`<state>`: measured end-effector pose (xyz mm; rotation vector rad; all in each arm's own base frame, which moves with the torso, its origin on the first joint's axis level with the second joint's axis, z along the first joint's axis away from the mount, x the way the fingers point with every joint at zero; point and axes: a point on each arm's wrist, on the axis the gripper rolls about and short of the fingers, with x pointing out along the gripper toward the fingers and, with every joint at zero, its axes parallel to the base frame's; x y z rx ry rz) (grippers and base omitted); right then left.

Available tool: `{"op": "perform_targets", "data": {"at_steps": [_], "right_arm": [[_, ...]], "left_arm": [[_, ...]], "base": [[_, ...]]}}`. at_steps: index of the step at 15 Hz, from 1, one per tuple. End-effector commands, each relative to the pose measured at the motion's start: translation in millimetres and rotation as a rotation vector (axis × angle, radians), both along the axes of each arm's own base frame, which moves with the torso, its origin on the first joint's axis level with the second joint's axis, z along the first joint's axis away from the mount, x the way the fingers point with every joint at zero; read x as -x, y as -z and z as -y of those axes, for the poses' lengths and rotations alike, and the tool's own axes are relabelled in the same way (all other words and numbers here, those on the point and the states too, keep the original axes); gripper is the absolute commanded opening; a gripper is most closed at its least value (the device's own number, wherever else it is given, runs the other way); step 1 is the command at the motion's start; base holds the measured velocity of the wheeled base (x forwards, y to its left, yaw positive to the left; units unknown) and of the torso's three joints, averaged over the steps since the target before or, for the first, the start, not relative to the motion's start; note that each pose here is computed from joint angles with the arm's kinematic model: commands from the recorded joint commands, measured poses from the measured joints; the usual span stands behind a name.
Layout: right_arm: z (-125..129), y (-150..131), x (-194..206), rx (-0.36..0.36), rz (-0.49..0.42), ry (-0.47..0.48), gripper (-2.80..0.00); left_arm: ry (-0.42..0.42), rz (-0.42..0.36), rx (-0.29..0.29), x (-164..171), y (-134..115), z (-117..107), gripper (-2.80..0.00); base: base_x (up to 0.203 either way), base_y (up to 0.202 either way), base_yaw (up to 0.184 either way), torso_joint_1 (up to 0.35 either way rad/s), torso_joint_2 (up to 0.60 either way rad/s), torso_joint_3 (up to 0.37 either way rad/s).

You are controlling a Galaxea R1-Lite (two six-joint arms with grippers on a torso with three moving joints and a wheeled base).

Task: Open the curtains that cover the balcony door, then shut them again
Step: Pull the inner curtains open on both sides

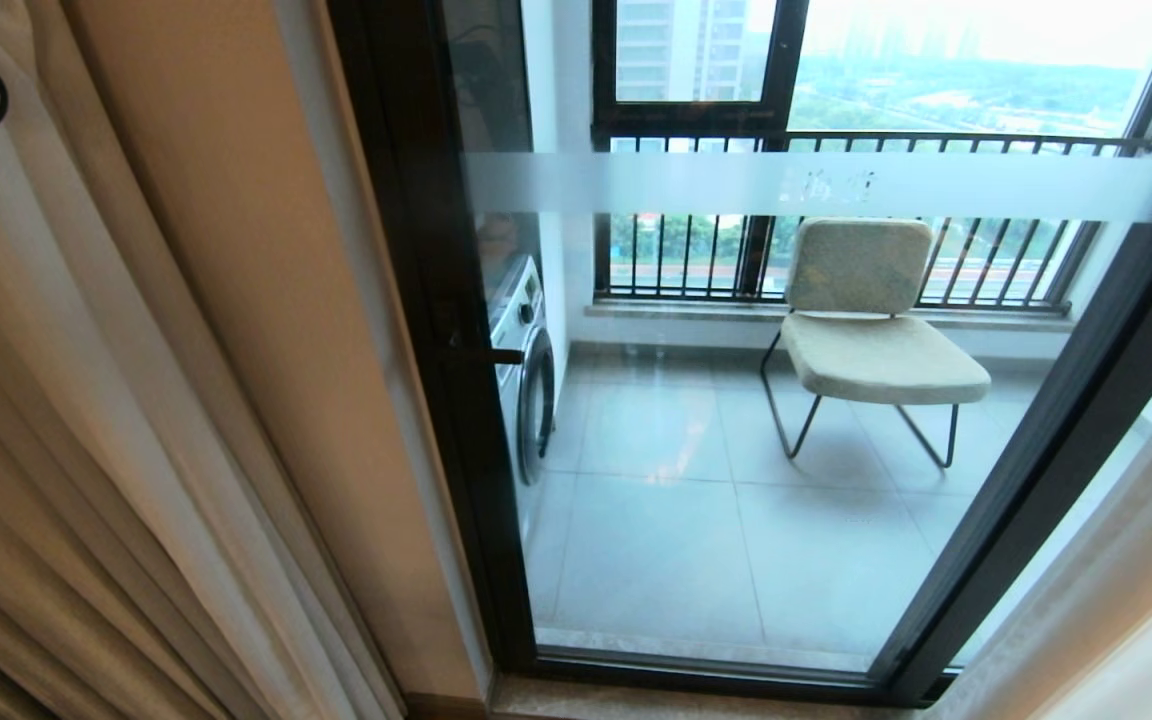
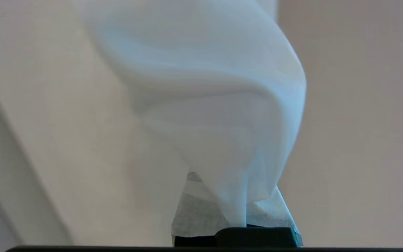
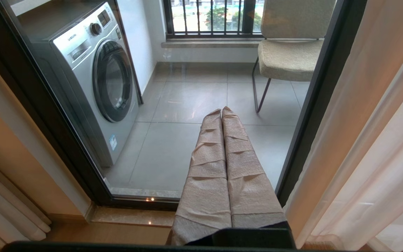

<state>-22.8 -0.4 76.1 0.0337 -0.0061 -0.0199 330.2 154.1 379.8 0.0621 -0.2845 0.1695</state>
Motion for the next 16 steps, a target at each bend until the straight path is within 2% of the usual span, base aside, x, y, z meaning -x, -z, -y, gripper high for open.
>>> {"op": "perform_targets", "data": {"at_steps": [1, 6, 7, 12, 16], "right_arm": [[0, 0, 0, 0.000, 0.000, 0.000, -2.80], [0, 0, 0, 0.000, 0.001, 0.000, -2.80], [0, 0, 0, 0.000, 0.000, 0.000, -2.80], [0, 0, 0, 0.000, 0.000, 0.000, -2.80], [0, 0, 0, 0.000, 0.001, 0.000, -2.80]], "left_arm": [[0.010, 0.010, -0.005, 2, -3, 4, -2.80], [0.012, 0.001, -0.001, 8, -3, 8, -2.80], [0.013, -0.005, 0.003, 11, -2, 10, 0.00], [0.018, -0.020, 0.011, 29, -2, 22, 0.00], [0.021, -0.025, 0.013, 57, -4, 35, 0.00]], "base": [[0.000, 0.000, 0.000, 0.000, 0.00, 0.000], [0.000, 0.000, 0.000, 0.000, 0.00, 0.000], [0.000, 0.000, 0.000, 0.000, 0.00, 0.000], [0.000, 0.000, 0.000, 0.000, 0.00, 0.000], [0.000, 0.000, 0.000, 0.000, 0.00, 0.000]]}}
